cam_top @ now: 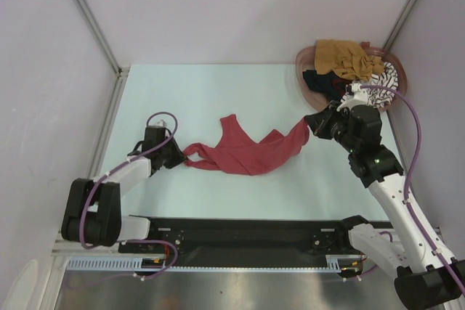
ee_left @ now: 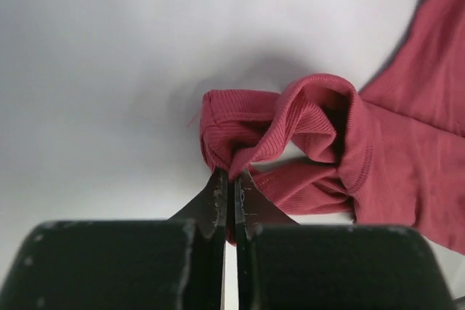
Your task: Fold and stack the tank tops
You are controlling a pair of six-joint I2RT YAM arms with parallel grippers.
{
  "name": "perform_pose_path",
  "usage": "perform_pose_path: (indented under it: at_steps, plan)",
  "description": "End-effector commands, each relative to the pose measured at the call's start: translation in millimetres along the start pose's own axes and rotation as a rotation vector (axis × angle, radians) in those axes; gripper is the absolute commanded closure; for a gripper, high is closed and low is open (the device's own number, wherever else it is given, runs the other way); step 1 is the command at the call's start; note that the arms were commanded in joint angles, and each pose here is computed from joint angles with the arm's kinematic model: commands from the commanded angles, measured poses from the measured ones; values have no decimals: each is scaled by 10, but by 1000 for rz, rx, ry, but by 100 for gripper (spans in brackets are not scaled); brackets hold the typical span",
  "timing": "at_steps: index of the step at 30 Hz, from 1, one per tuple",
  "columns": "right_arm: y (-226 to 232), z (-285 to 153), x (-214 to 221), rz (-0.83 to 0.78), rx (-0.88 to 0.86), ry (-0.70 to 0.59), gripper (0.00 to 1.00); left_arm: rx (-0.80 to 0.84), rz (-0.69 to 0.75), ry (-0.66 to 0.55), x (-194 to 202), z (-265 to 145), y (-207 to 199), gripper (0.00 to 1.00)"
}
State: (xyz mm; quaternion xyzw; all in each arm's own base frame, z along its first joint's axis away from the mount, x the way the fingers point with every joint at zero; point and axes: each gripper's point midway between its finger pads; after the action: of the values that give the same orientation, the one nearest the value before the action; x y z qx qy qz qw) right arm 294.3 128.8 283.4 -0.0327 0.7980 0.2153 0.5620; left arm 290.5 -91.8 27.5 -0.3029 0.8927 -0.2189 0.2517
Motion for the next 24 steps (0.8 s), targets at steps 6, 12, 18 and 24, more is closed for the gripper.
perform_pose_path:
  at_steps: [6,12,18,24]
  plan:
    - [796,-497,-318,-102,-245,-59,100,178,36,-329,-387,-794,-324,100]
    - [512,-137,-1187,-137,-46,-99,100,184,9,-423,-577,-1109,-421,100]
    - [-421,1308,-1149,72,62,22,31,189,3,-423,-705,-1048,-562,99]
    - [-368,1270,-828,62,31,68,26,211,35,-414,-683,-1008,-589,99]
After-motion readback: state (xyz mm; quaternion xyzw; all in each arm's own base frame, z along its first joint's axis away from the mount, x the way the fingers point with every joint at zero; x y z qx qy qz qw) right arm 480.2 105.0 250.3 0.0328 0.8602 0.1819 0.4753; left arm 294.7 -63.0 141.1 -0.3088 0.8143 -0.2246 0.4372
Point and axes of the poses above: each gripper's point midway between its finger pads, its own z axis out along the fingers, its own y axis along the line the jaws close on, x = y × z, and after that the axes turned 13 degrees about -z, right-handed
